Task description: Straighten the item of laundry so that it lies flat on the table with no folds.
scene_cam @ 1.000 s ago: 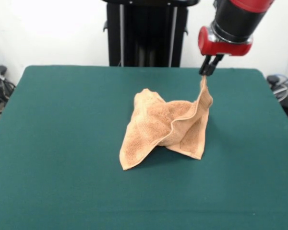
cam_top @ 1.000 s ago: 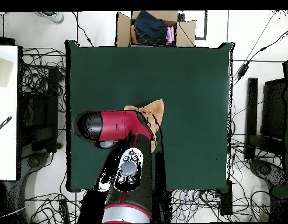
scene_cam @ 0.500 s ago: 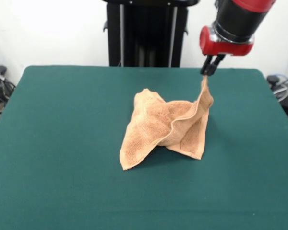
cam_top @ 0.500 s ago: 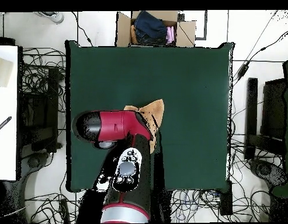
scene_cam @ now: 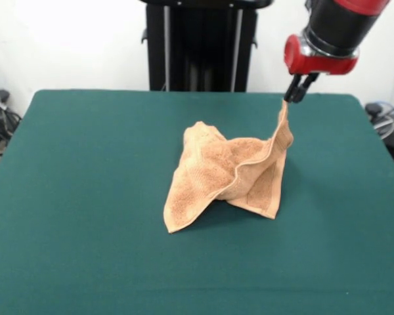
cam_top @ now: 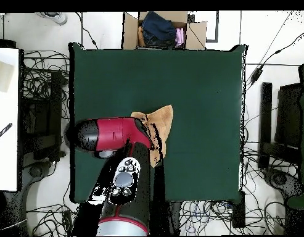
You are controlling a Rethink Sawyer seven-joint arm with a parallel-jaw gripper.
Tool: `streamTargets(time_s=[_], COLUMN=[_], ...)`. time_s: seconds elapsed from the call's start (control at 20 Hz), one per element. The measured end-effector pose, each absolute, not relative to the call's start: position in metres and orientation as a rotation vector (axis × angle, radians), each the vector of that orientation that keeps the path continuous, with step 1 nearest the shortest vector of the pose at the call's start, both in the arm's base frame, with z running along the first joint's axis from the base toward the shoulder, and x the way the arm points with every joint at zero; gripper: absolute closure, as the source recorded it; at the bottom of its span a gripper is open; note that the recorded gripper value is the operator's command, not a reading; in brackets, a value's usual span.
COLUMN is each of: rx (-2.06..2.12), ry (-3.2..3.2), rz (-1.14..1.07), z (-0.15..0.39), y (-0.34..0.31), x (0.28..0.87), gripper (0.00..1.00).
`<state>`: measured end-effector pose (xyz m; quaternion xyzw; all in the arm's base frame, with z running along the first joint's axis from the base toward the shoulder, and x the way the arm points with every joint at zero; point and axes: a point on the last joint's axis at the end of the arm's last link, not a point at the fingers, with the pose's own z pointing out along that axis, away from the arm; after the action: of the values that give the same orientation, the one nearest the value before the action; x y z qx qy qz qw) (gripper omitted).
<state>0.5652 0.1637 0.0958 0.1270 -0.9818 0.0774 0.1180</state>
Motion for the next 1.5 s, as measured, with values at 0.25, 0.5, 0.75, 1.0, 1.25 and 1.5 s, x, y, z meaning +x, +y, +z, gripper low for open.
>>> streamTargets(time_s=[0.25, 0.5, 0.75, 1.0, 1.25, 1.5], rx=[0.399, 0.424, 0.435, 0.438, 0.409, 0.370], ry=[-2.879, -2.877, -2.874, -2.873, -2.878, -2.880], rz=[0.257, 0.284, 0.296, 0.293, 0.277, 0.264], z=[0.097, 0.095, 0.091, 0.090, 0.090, 0.090], y=[0.172, 0.179, 0.182, 0.185, 0.182, 0.173], x=[0.567, 0.568, 0.568, 0.568, 0.571, 0.573], gripper=[1.00, 1.00, 1.00, 1.00, 1.00, 1.00])
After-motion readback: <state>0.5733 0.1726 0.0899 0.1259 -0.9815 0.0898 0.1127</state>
